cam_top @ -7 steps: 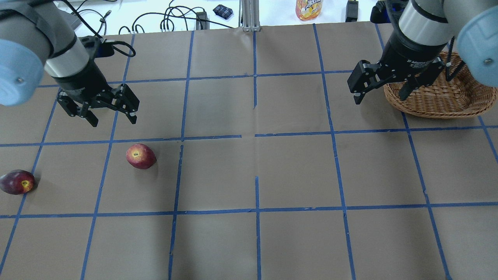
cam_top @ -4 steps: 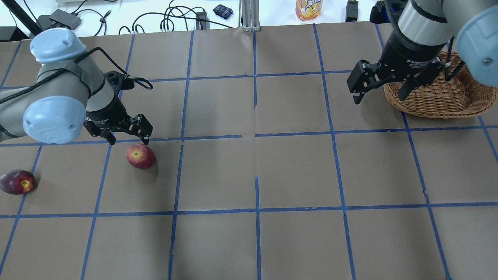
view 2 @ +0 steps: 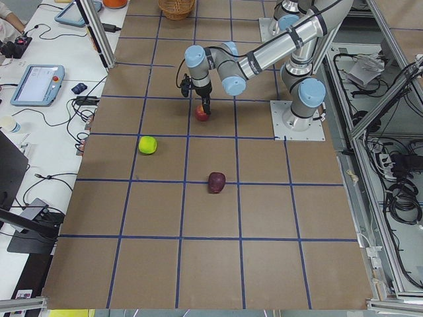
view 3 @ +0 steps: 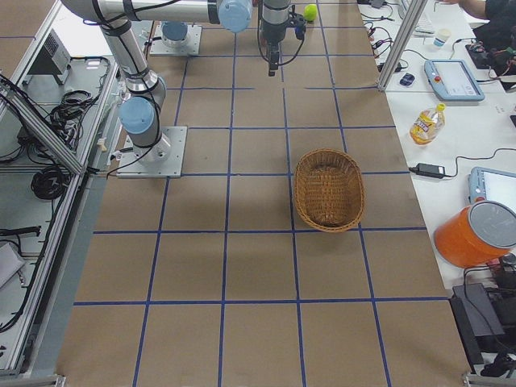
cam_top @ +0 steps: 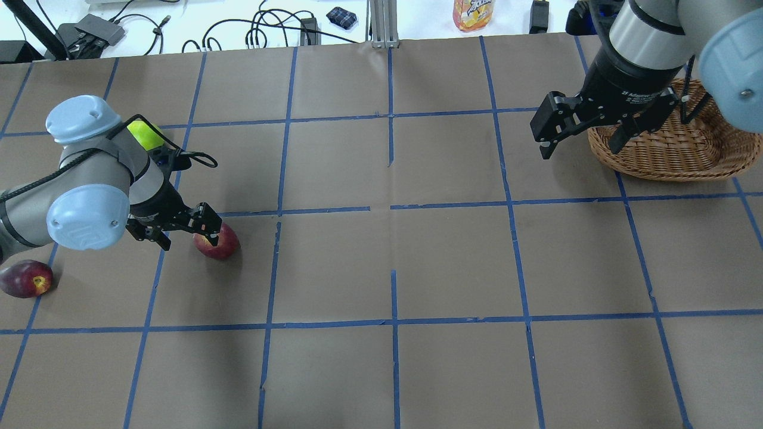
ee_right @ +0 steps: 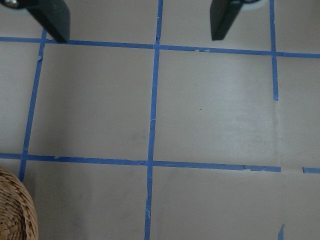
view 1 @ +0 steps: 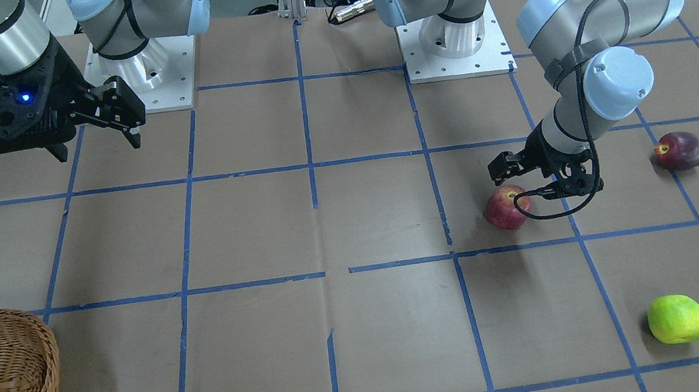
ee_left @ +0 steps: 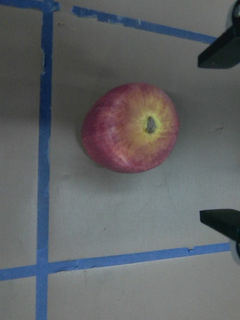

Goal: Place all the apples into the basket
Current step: 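Lower the left gripper onto the red apple and close it, then carry the red apple with the left gripper to the table center and release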

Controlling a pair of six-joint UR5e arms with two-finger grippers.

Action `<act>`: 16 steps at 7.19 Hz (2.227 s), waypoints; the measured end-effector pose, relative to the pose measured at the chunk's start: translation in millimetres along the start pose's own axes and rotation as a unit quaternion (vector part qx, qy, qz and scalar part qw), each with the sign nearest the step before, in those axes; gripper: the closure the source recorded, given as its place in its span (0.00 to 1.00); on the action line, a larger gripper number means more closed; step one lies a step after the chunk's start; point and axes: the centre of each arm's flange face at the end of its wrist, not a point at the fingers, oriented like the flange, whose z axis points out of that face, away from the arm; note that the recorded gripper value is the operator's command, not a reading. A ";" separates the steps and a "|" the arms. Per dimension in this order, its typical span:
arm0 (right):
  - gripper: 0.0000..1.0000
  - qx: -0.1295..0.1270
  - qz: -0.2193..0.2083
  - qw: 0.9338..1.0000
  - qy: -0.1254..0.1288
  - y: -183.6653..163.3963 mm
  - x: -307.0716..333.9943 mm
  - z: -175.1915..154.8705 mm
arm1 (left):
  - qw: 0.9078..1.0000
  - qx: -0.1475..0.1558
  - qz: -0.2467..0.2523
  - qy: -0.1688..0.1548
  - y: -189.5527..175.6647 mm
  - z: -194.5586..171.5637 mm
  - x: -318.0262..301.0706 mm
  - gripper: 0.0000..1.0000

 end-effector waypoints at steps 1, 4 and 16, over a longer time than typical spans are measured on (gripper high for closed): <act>0.00 0.000 0.000 1.000 0.000 0.2 0.0 0.2 | 1.000 0.003 -0.001 0.007 -1.5 9.3 0.8 0.00; 0.00 -0.002 0.000 1.000 0.001 0.5 -0.1 0.9 | 0.999 0.021 -0.004 0.035 -14.5 27.7 6.4 0.00; 0.00 -0.010 -0.002 1.000 0.007 -9.1 3.4 21.6 | 0.985 0.097 -0.093 0.105 -92.2 -35.3 271.8 1.00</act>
